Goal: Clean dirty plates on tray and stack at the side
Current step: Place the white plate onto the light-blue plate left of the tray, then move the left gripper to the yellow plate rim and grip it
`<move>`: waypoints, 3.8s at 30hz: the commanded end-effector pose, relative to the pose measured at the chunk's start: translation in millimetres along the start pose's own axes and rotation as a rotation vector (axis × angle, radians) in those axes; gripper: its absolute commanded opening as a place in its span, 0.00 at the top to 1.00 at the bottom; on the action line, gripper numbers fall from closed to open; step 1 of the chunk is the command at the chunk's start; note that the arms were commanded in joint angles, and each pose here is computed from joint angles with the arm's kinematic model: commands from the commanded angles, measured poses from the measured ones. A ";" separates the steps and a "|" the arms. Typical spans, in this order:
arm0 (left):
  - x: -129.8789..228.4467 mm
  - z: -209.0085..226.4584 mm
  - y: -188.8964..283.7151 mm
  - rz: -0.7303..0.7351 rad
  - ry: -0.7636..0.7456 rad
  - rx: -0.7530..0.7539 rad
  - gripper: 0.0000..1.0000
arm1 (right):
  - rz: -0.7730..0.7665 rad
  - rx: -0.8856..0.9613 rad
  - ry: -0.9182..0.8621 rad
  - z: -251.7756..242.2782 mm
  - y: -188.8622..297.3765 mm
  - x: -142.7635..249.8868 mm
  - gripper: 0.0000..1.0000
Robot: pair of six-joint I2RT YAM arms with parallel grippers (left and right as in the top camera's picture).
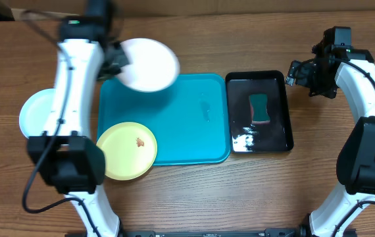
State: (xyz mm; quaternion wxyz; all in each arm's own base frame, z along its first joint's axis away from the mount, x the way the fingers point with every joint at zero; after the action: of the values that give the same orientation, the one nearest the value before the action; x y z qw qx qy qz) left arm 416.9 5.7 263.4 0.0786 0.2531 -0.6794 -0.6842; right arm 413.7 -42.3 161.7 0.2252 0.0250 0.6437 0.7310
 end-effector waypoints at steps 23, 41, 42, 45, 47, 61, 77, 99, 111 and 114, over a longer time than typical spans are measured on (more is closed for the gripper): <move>5.0 302.0 -45.1 0.151 0.727 -0.248 0.96 | -0.042 -0.005 0.004 3.5 12.9 -4.5 0.00; -2.2 275.8 -77.0 0.129 0.587 0.020 0.24 | -0.041 -0.005 0.004 3.5 12.9 -4.5 0.00; -3.1 271.5 -76.2 0.133 0.576 0.061 0.24 | -0.041 -0.005 0.004 3.5 12.9 -4.5 0.00; -5.9 257.5 -68.0 0.155 0.561 0.134 0.24 | -0.042 -0.005 0.004 3.5 12.9 -4.5 0.00; -8.7 245.7 -58.3 0.163 0.539 0.158 0.24 | -0.041 -0.005 0.004 3.5 12.9 -4.5 0.00; 60.5 129.7 73.8 0.134 0.135 0.046 0.31 | -0.041 -0.005 0.004 3.5 12.9 -4.5 0.00; 170.8 85.0 40.7 0.293 -0.032 -0.159 0.71 | -0.041 -0.005 0.004 3.5 12.9 -4.5 0.00; 169.8 152.4 -33.7 0.257 0.316 -0.306 0.62 | -0.042 -0.005 0.004 3.5 12.9 -4.5 0.00; 178.7 148.8 -61.5 0.268 0.279 -0.204 0.64 | -0.042 -0.005 0.004 3.5 12.9 -4.5 0.00; 180.1 149.1 -66.6 0.260 0.280 -0.201 0.64 | -0.041 -0.005 0.004 3.5 12.9 -4.5 0.00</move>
State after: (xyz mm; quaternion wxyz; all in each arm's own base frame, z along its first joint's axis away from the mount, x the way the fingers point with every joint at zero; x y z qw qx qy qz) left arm 213.2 63.0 151.5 0.2912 0.2503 -0.6069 -0.6959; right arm 413.7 -42.3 161.7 0.2253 0.0249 0.6436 0.7310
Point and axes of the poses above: each gripper's point midway between its finger pads, its own y axis back along the fingers, its own z axis along the line the jaws close on, x = y × z, the point moved 9 cm from there along y, back along the fingers, and after that the axes turned 3 degrees about -y, right-handed, at the moved point
